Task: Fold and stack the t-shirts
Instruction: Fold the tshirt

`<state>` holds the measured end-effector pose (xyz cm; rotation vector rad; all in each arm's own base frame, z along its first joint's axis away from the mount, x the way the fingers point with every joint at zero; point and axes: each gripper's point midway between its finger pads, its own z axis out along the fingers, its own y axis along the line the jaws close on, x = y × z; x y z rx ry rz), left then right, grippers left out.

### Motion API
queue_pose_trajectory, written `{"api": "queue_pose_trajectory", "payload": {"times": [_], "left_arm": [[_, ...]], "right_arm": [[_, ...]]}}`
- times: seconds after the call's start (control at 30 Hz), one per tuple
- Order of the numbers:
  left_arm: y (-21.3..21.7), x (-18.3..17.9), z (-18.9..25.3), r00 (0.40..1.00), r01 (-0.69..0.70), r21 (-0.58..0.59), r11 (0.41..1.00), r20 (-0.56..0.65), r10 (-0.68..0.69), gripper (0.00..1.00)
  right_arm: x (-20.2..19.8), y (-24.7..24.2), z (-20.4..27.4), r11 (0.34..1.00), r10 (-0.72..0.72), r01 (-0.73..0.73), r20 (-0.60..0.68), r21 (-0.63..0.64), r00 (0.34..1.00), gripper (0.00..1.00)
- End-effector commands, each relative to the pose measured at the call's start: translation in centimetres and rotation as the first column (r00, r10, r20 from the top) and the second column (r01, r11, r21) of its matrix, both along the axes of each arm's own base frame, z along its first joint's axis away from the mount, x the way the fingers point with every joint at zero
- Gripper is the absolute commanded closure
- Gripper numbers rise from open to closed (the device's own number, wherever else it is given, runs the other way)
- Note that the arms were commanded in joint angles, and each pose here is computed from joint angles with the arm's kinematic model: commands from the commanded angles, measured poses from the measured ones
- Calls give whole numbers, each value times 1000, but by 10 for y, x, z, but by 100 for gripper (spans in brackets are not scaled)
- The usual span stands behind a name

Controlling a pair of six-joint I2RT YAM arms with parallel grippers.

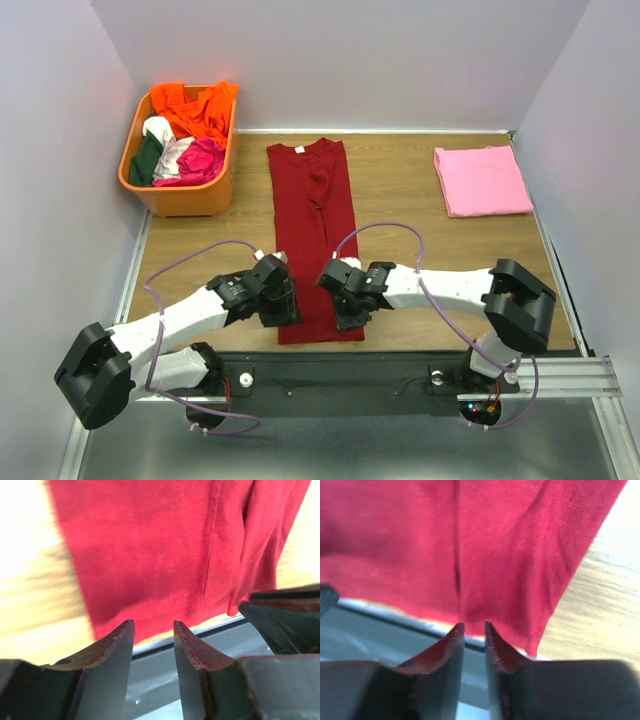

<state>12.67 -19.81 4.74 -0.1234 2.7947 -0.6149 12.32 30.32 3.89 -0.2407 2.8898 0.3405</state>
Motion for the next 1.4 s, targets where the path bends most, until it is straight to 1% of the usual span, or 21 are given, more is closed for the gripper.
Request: {"api": "queue_pose_trajectory", "payload": {"times": [0.0, 0.03, 0.07, 0.1, 0.13, 0.17, 0.2, 0.3, 0.4, 0.47, 0.5, 0.53, 0.57, 0.77, 0.83, 1.0, 1.17, 1.27, 1.37], "left_arm": [[17, 8, 21, 997, -72, 73, 995, 35, 70, 49], [25, 1, 17, 997, -72, 108, 992, 10, 71, 48], [28, -3, 13, 997, -78, 124, 989, -7, 79, 46], [32, -6, 10, 996, -80, 139, 987, -19, 83, 45], [35, -9, 6, 996, -82, 151, 985, -31, 88, 45], [36, -13, 2, 995, -79, 153, 985, -45, 87, 44], [36, -16, 0, 994, -80, 150, 985, -61, 90, 44], [36, -21, -5, 992, -69, 155, 985, -93, 84, 42], [35, -22, -9, 990, -65, 170, 983, -113, 85, 42], [37, -25, -16, 986, -45, 211, 976, -149, 78, 42], [37, -25, -16, 986, -45, 210, 977, -149, 77, 42], [37, -25, -18, 985, -44, 221, 974, -154, 80, 42], [38, -25, -20, 983, -45, 228, 973, -161, 84, 45], [40, -35, -37, 967, -6, 278, 961, -241, 76, 46], [41, -36, -42, 964, 8, 300, 954, -255, 72, 46], [42, -36, -45, 963, 16, 315, 949, -261, 71, 50], [40, -35, -43, 966, 3, 298, 954, -248, 75, 56], [40, -36, -44, 966, 3, 289, 957, -248, 72, 59], [40, -36, -45, 967, 5, 285, 959, -246, 68, 60]], "right_arm": [[7, -4, 38, 997, -44, 40, 74, 61, 996, 64], [5, -14, 33, 997, -69, 66, 66, 37, 995, 61], [6, -24, 35, 996, -90, 89, 67, 26, 994, 55], [4, -30, 34, 995, -102, 101, 60, 22, 993, 55], [2, -37, 31, 993, -117, 116, 51, 15, 992, 48], [-1, -47, 27, 990, -142, 141, 34, 11, 989, 45], [-4, -51, 24, 989, -149, 149, 26, 8, 988, 40], [-9, -59, 19, 986, -168, 168, 6, 3, 986, 33], [-9, -60, 17, 983, -182, 182, 1, -4, 983, 33], [-7, -57, 16, 984, -180, 180, 3, -8, 984, 33], [-6, -56, 16, 984, -177, 177, 4, -10, 984, 34], [-4, -54, 14, 985, -172, 172, 5, -18, 985, 36], [-4, -51, 14, 986, -167, 167, 0, -13, 986, 38], [-2, -41, 7, 989, -147, 147, -10, -15, 989, 43], [0, -41, 2, 989, -147, 147, -3, -24, 989, 46], [-1, -35, 2, 992, -130, 130, -16, -4, 991, 50], [6, -31, 24, 987, -152, 149, 27, 66, 988, 50], [8, -34, 21, 986, -163, 161, 41, 48, 986, 50], [9, -35, 19, 985, -172, 170, 36, 39, 985, 50]]}}
